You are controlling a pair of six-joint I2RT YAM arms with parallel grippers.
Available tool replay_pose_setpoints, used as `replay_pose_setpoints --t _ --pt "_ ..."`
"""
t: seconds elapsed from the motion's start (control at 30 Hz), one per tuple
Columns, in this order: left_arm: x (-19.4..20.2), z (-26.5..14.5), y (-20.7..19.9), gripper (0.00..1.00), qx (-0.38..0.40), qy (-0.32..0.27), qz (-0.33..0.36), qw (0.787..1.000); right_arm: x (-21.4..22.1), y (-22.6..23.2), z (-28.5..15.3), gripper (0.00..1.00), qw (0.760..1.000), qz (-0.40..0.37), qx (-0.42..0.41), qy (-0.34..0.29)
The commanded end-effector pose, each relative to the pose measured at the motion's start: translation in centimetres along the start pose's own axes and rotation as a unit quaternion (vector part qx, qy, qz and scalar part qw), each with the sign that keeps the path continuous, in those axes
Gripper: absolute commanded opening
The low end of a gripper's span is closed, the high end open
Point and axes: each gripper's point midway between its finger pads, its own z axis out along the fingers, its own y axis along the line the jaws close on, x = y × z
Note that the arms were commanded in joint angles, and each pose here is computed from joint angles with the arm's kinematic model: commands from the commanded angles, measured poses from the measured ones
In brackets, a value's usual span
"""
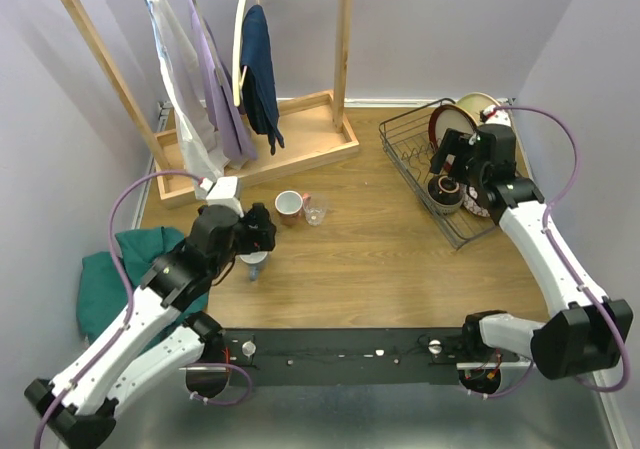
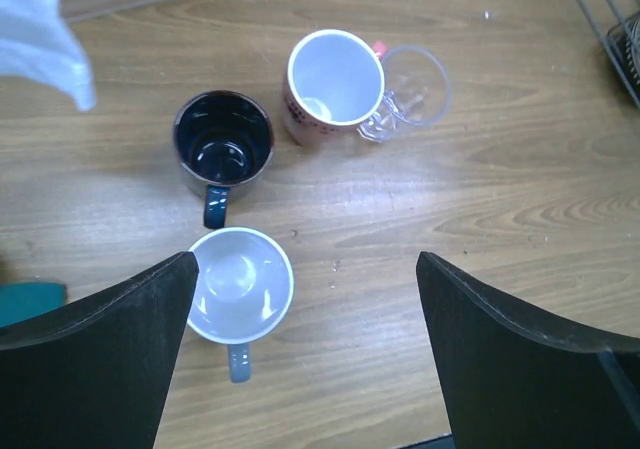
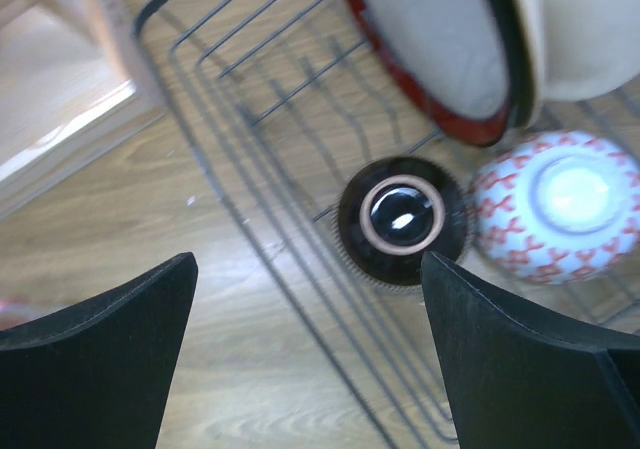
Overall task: Unload the mixed dishes from the dish rack
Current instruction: Place the cup at the center of the board, then pick up the plate from the dish rack.
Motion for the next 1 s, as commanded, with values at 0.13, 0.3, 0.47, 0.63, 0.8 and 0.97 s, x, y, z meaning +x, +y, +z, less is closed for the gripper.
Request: replay_pose_setpoints --t 0.13,0.3,0.47,0.63,0.8,0.97 --pt "-0.8 -1.0 2.6 0.99 0.001 -0.123 -0.003 0.992 -3.0 -4.4 3.6 1.00 0.991 -0.046 0.120 -0.021" --pt "-1.9 -1.6 2.7 0.99 0.007 -0.157 0.000 0.988 -3.8 -6.4 5.7 0.98 0.990 -0.035 0.135 -0.026" --pt "-2.0 -1.5 2.9 0.99 -0.002 -0.154 0.006 0.988 -4.2 -7.2 7.4 0.91 0.991 -0.045 0.125 -0.031" --pt "-2.0 -1.5 2.7 0.99 0.005 -0.155 0.008 0.988 -5.0 -7.2 8.6 0.84 0.991 -0.057 0.112 -0.034" --pt "-2.1 -1.5 2.6 0.99 0.007 -0.156 0.007 0.988 -4.7 -7.1 9.7 0.80 0.992 -0.073 0.100 -0.024" --pt "-2.0 -1.4 2.5 0.99 0.008 -0.154 0.010 0.988 -4.2 -7.2 10.7 0.78 0.991 -0.091 0.096 -0.009"
